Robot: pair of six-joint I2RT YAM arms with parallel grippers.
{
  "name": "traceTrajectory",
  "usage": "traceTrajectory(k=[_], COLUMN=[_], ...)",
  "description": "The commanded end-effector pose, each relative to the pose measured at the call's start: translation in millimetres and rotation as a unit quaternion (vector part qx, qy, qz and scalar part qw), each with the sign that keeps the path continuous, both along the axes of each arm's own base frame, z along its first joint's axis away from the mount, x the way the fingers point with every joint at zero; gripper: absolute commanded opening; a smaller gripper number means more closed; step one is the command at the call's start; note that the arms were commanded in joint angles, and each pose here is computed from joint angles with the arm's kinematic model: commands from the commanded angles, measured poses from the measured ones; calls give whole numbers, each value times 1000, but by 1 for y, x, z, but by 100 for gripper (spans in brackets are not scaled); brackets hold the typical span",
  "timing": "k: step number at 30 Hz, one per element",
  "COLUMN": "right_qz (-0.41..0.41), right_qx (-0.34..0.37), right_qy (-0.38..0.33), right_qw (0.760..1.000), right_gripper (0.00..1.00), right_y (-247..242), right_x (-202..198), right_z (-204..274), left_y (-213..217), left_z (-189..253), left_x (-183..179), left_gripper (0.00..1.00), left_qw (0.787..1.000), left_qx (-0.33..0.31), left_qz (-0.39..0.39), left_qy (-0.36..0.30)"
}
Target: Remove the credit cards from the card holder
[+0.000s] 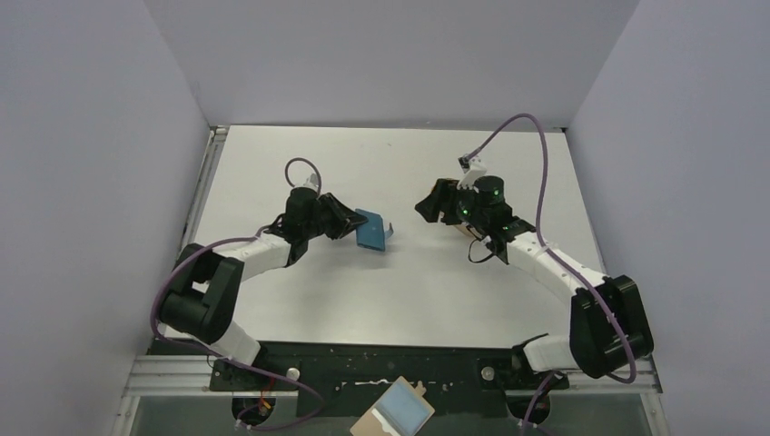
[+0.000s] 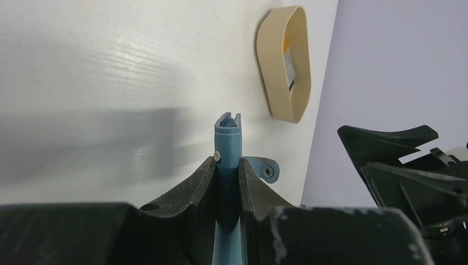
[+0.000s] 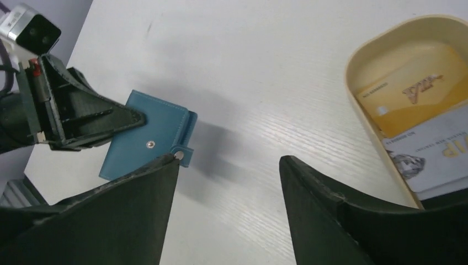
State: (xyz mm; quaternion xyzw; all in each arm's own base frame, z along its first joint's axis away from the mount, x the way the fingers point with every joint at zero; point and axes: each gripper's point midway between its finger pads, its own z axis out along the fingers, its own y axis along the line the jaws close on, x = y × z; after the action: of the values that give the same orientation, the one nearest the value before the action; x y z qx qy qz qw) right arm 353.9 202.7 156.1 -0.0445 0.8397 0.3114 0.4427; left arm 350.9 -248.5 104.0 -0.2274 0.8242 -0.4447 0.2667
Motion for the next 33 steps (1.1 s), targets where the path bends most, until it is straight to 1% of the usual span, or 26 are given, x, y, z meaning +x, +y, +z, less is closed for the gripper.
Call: traceTrajectory(k=[1,3,4,8,10,13,15,17,19,20,22,25,30,33], right_qz=[50,70,75,80,70,30,7,-1,2,1,0,-5,-11,-8], right_qx=[19,-10,-7,44,41,37,56,95,153,182,241,307,366,389], right_qy=[-71,-62,-52,-40,-26,-14,-11,-20,-37,-34,-42,-44,-56,-64], right_qw=[996,996,996,995,996,999,998,995,988,983,970,951,929,919], right_gripper=[74,76,76,77,76,75,74,73,70,68,64,57,52,52], right_y=[49,68,75,97,101,95,91,91,91,90,88,84,84,85], right_x=[0,-6,-7,-3,3,16,23,29,35,37,43,50,60,64], right_z=[47,38,33,26,14,2,-1,3,12,11,16,19,29,38], left_y=[-5,-4,-4,-6,-8,-13,-15,-18,-21,-21,-22,-22,-23,-25], left_z=[81,99,104,122,129,136,135,135,137,137,139,147,153,155], left_x=[28,31,33,38,40,40,41,41,40,40,40,39,38,37], left_gripper=[0,0,0,0,0,0,0,0,0,0,0,0,0,0], left_qw=[990,985,983,978,975,972,971,969,967,966,963,957,950,947], left_qx=[-33,-41,-43,-62,-79,-106,-120,-134,-147,-153,-165,-185,-205,-217], left_qz=[19,26,29,34,34,28,24,20,15,14,12,11,3,0], left_qy=[-135,-165,-174,-196,-204,-208,-206,-206,-207,-209,-212,-223,-234,-237])
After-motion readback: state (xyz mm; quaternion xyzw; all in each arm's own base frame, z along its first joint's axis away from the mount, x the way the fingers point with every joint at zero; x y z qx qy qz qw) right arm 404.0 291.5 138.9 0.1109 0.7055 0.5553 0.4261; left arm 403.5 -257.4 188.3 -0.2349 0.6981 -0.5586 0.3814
